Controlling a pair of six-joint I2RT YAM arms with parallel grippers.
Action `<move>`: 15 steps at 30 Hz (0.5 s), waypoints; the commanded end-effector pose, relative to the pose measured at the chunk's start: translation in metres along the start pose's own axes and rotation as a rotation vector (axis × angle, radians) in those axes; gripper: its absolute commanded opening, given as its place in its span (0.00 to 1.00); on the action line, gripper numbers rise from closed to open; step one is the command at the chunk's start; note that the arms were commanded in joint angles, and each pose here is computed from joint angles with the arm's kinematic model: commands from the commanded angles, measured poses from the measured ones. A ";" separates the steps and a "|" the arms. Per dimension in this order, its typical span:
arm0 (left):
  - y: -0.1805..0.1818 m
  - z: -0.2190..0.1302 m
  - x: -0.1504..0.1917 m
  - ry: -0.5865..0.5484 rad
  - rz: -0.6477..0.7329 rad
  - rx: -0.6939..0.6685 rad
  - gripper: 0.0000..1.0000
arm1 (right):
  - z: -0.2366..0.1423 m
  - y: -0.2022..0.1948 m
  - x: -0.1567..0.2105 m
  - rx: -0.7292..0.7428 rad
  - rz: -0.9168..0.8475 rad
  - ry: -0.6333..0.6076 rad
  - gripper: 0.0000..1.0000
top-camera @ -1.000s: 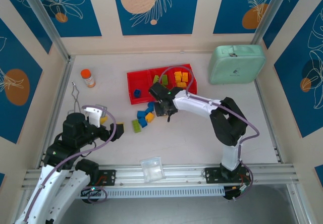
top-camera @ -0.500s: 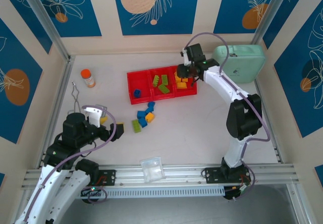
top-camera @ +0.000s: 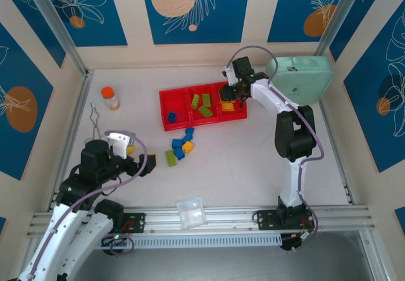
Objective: Sort the legos into containers by color
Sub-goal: Place the lego in the container.
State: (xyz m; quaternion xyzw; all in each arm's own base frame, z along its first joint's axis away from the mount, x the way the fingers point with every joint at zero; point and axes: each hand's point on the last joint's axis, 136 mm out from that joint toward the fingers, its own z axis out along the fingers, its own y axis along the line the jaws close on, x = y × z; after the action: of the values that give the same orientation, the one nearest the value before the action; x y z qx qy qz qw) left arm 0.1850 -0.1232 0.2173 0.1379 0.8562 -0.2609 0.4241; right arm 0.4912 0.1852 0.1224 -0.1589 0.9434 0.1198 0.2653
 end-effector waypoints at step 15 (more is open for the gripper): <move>-0.008 -0.003 -0.003 -0.017 0.028 0.035 0.99 | -0.016 0.001 0.000 -0.054 0.100 0.046 0.61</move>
State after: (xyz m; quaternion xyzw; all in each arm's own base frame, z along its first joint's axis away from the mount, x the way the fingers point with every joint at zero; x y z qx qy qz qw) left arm 0.1846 -0.1232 0.2178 0.1379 0.8556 -0.2613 0.4249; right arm 0.4879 0.1750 0.1183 -0.1308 0.9543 0.1273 0.2368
